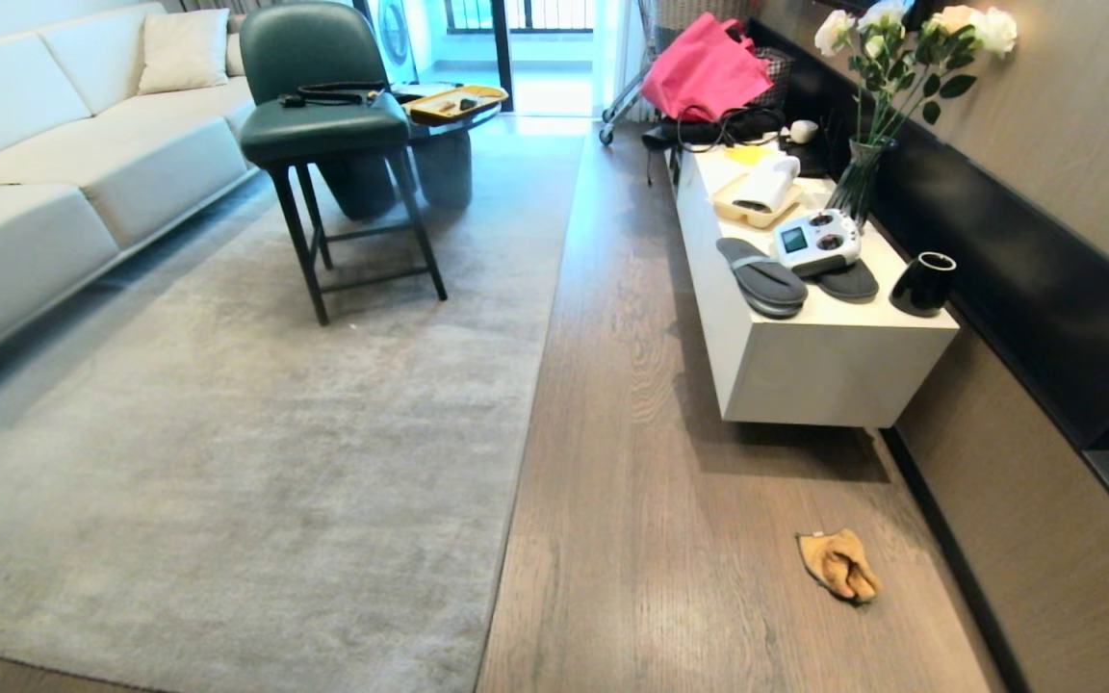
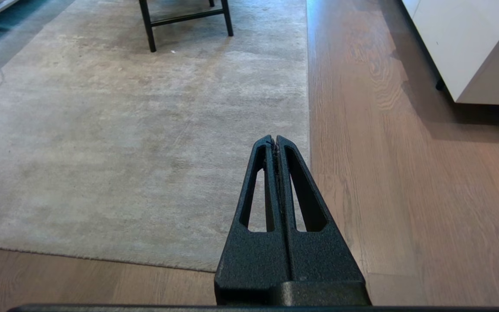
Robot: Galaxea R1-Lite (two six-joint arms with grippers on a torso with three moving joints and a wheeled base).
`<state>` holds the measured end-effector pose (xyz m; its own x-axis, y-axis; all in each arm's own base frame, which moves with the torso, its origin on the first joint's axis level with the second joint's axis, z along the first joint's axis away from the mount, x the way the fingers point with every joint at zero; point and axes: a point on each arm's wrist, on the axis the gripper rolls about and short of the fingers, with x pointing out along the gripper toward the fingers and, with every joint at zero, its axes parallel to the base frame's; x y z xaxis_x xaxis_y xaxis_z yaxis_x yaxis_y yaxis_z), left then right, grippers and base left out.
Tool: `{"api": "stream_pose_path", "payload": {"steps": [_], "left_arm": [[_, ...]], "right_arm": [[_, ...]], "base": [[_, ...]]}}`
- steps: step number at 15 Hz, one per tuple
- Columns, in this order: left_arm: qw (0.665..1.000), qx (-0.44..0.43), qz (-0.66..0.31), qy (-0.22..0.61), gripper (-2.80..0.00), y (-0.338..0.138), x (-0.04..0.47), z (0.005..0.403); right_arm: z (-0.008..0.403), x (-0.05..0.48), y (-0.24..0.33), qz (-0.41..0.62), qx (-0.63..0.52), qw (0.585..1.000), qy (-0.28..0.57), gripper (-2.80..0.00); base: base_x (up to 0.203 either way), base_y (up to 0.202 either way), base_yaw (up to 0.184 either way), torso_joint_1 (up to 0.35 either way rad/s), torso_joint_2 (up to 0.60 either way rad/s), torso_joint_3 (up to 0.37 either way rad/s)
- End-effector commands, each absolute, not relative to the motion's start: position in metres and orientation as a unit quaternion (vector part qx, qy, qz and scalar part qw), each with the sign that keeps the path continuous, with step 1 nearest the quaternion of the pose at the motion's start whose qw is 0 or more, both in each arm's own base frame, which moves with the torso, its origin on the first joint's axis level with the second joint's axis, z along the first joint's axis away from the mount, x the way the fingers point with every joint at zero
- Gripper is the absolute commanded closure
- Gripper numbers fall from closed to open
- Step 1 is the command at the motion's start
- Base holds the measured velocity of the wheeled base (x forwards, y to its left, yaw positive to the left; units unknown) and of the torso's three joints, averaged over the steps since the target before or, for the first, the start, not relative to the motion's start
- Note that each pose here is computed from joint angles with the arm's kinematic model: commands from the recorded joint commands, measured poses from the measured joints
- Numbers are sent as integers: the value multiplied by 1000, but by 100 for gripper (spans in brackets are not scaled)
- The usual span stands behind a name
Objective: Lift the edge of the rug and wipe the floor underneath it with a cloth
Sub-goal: Pick up the rag
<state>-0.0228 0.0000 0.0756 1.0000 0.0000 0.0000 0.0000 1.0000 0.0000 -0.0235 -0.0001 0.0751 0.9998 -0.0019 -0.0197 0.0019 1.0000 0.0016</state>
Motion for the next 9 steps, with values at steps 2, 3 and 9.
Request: {"api": "stream_pose_path", "payload": {"steps": [2,3,9], "left_arm": [[1000,0,0,0,0,0,-23,76],[1000,-1,0,-1,0,0,-23,76],[1000,-1,0,0,0,0,-23,76]], "right_arm": [[75,-24,0,-1,1,1000,10,0],[75,-24,0,-1,1,1000,10,0],[75,-24,0,-1,1,1000,10,0]], "base": [[0,0,0,0,0,0],[0,0,0,0,0,0],[0,0,0,4,3,-158]]}}
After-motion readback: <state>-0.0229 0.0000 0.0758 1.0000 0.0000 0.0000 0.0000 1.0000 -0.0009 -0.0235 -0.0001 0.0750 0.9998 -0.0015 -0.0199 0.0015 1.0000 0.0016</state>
